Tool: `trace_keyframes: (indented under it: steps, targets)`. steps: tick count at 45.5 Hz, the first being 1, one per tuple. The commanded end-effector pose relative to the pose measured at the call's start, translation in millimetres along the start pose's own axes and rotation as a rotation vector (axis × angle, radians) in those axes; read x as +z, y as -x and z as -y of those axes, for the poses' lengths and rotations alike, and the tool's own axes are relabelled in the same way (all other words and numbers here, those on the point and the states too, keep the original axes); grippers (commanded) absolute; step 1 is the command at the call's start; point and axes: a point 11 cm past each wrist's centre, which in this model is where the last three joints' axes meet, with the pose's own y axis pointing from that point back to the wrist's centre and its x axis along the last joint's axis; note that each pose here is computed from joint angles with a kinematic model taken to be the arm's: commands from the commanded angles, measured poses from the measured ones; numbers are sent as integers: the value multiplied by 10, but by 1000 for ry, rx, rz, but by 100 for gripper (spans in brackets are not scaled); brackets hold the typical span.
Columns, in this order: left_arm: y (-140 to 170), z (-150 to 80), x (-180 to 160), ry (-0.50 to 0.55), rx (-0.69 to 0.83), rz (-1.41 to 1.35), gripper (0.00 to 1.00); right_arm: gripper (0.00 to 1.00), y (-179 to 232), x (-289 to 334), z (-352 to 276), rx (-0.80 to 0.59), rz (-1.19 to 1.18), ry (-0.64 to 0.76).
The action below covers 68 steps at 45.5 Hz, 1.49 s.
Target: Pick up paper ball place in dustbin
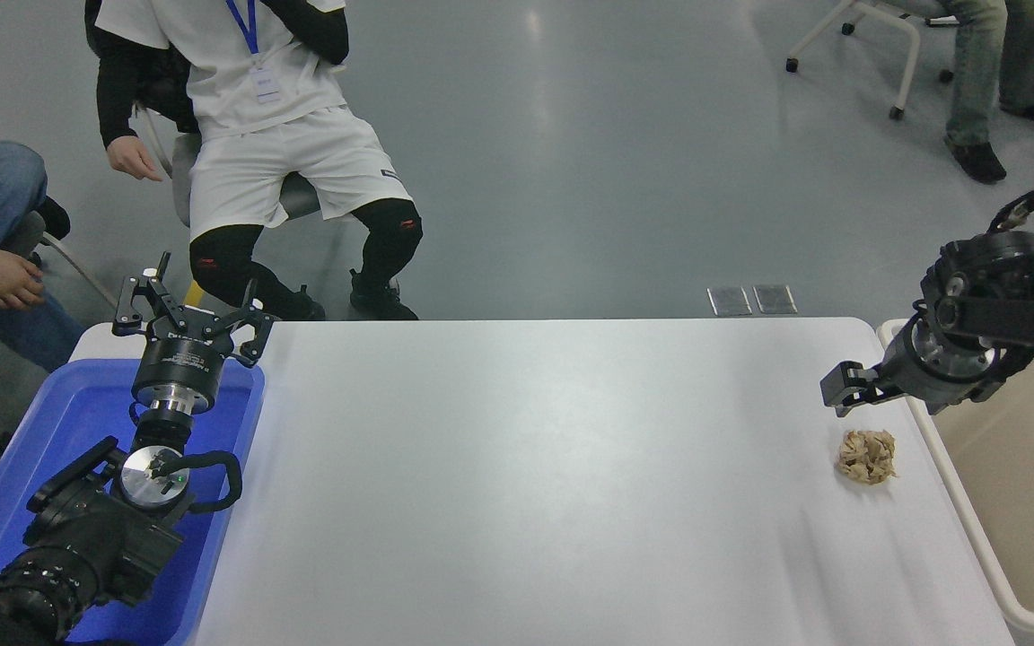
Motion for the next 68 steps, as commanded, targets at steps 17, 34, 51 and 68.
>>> trace_keyframes:
  steps: [17, 34, 51, 68]
  targets:
    - [0, 0, 3, 2, 0, -1, 99, 100, 247, 427, 662, 141, 127, 97]
    - [0, 0, 3, 2, 0, -1, 99, 100, 203, 210, 725, 196, 223, 8]
    - [-4, -1, 5, 3, 2, 0, 99, 100, 260, 87, 957, 275, 234, 35]
    - [1, 0, 3, 2, -1, -1, 99, 100, 337, 92, 1089, 290, 223, 68]
